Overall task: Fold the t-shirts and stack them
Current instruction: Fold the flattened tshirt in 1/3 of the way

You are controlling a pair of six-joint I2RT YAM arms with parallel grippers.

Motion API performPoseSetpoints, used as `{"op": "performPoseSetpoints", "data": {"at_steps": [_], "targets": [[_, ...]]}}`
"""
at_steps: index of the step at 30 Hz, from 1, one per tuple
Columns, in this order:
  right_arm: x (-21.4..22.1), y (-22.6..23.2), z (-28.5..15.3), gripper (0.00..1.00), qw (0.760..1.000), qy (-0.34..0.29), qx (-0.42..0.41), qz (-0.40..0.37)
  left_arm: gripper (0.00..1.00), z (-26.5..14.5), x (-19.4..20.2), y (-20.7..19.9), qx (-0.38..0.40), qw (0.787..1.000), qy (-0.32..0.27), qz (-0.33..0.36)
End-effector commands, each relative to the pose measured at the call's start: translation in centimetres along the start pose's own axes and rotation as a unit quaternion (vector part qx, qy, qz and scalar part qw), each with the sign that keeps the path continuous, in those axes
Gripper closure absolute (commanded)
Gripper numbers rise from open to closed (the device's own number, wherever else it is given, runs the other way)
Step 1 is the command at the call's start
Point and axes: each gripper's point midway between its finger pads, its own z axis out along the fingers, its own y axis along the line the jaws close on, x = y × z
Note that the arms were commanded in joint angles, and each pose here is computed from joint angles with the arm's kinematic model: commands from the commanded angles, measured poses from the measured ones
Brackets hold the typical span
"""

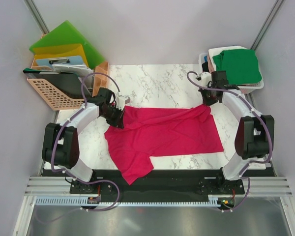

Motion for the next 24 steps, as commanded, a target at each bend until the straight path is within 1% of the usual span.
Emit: {"op": "performPoseSetpoints", "data": {"at_steps": [1,2,3,6,7,8,10,11,12,13,14,15,17,18,19,20,21,24], "targets": [[-4.7,-2.2,0.7,1.0,0.998,-0.044,0.034,0.011,0.98,0.1,0.2,-0.3,0.003,1.0,0.001,0.005],[-4.6,-2.3,1.9,1.0,0.999,-0.035,0.032,0.014,0.98,0.0,0.2,-0.3,0.002,1.0,-0.001,0.006],[-5.6,-2.8,2.0,1.0,0.998,-0.043,0.037,0.016,0.98,0.0,0.1,-0.3,0.0,1.0,-0.004,0.005],[-6.1,-3.2,3.6,1.0,0.998,-0.036,0.042,0.02,0.98,-0.3,-0.7,-0.3,-0.004,1.0,-0.017,0.004],[-7.2,-3.6,3.6,1.0,0.997,-0.047,0.049,0.021,0.98,-0.5,-1.1,-0.2,-0.007,1.0,-0.024,0.004],[-7.3,-3.8,4.1,1.0,0.997,-0.044,0.051,0.022,0.98,-0.6,-1.4,0.0,-0.012,1.0,-0.027,0.006],[-9.4,-4.5,3.7,1.0,0.996,-0.064,0.063,0.021,0.98,-1.4,-3.6,0.8,-0.032,0.998,-0.048,0.02],[-9.8,-4.8,3.8,1.0,0.995,-0.068,0.065,0.026,0.98,-1.9,-5.0,1.9,-0.062,0.996,-0.061,0.026],[-11.5,-5.2,3.1,1.0,0.993,-0.088,0.071,0.028,0.98,-3.4,-7.7,2.6,-0.084,0.991,-0.094,0.038],[-12.4,-5.2,2.8,1.0,0.992,-0.098,0.068,0.031,0.98,-4.2,-9.3,3.1,-0.098,0.988,-0.113,0.044],[-13.0,-5.3,2.8,1.0,0.992,-0.103,0.068,0.038,0.98,-5.9,-12.6,3.8,-0.122,0.98,-0.147,0.054],[-14.5,-5.6,2.0,1.0,0.989,-0.121,0.074,0.039,0.98,-6.5,-14.0,4.2,-0.129,0.977,-0.157,0.058],[-15.2,-5.7,2.0,1.0,0.989,-0.123,0.074,0.043,0.98,-7.7,-16.3,4.7,-0.145,0.972,-0.172,0.063],[-16.1,-5.8,1.5,1.0,0.987,-0.132,0.078,0.044,0.98,-8.4,-18.4,5.2,-0.154,0.968,-0.187,0.069],[-16.4,-6.0,1.5,1.0,0.987,-0.135,0.082,0.044,0.98,-8.8,-19.2,5.6,-0.161,0.966,-0.19,0.071],[-16.4,-6.2,1.9,1.0,0.987,-0.132,0.087,0.044,0.98,-10.0,-20.8,6.0,-0.177,0.959,-0.205,0.077],[-17.0,-6.4,1.7,1.0,0.986,-0.137,0.09,0.043,0.98,-9.3,-21.0,6.5,-0.18,0.961,-0.197,0.076],[-17.5,-7.1,2.4,1.0,0.985,-0.138,0.1,0.041,0.98,-9.5,-22.3,7.9,-0.207,0.954,-0.2,0.077]]}}
